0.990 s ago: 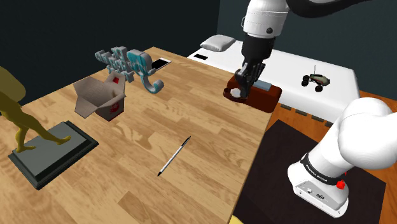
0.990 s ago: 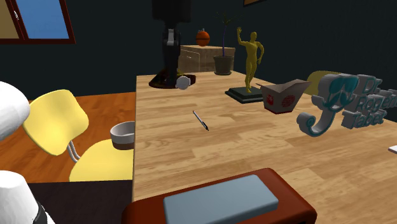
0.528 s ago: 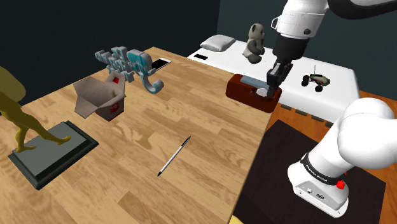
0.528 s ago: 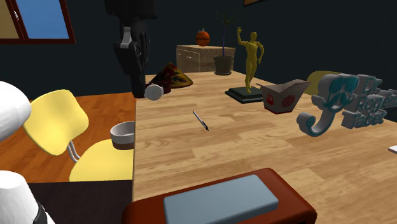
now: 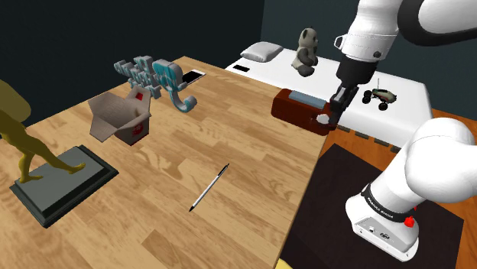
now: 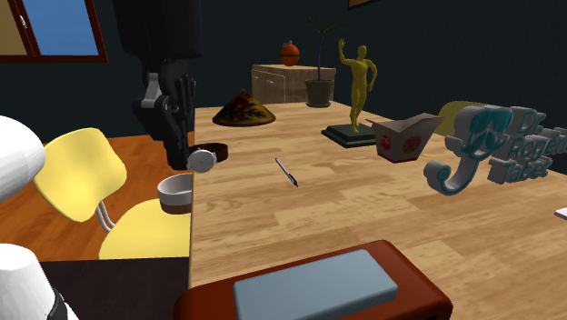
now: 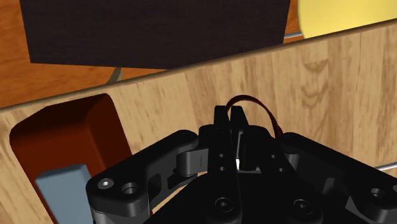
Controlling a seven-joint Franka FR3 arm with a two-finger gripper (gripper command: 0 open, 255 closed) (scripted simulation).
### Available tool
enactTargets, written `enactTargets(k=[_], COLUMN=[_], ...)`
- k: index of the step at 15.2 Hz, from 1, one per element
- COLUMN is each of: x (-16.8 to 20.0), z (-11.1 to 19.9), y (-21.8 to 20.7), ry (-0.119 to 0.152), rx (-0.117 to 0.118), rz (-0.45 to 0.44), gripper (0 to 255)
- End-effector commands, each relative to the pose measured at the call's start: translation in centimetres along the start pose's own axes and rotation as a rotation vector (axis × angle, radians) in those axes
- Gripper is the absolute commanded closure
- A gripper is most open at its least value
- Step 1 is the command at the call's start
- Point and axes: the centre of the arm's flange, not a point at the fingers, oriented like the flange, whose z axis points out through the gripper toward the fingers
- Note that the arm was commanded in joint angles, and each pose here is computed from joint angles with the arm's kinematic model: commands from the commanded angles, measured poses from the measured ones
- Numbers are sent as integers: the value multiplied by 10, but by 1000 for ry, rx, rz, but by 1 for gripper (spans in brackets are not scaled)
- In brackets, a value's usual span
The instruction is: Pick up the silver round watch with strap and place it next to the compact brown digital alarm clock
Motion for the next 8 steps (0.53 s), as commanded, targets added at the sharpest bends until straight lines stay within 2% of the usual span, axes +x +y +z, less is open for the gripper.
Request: enactTargets(k=[1, 8], x=[0, 3], z=[10, 47], y=[1, 4], ry=[0, 0], rx=[0, 0], rz=[0, 0], gripper=[255, 255])
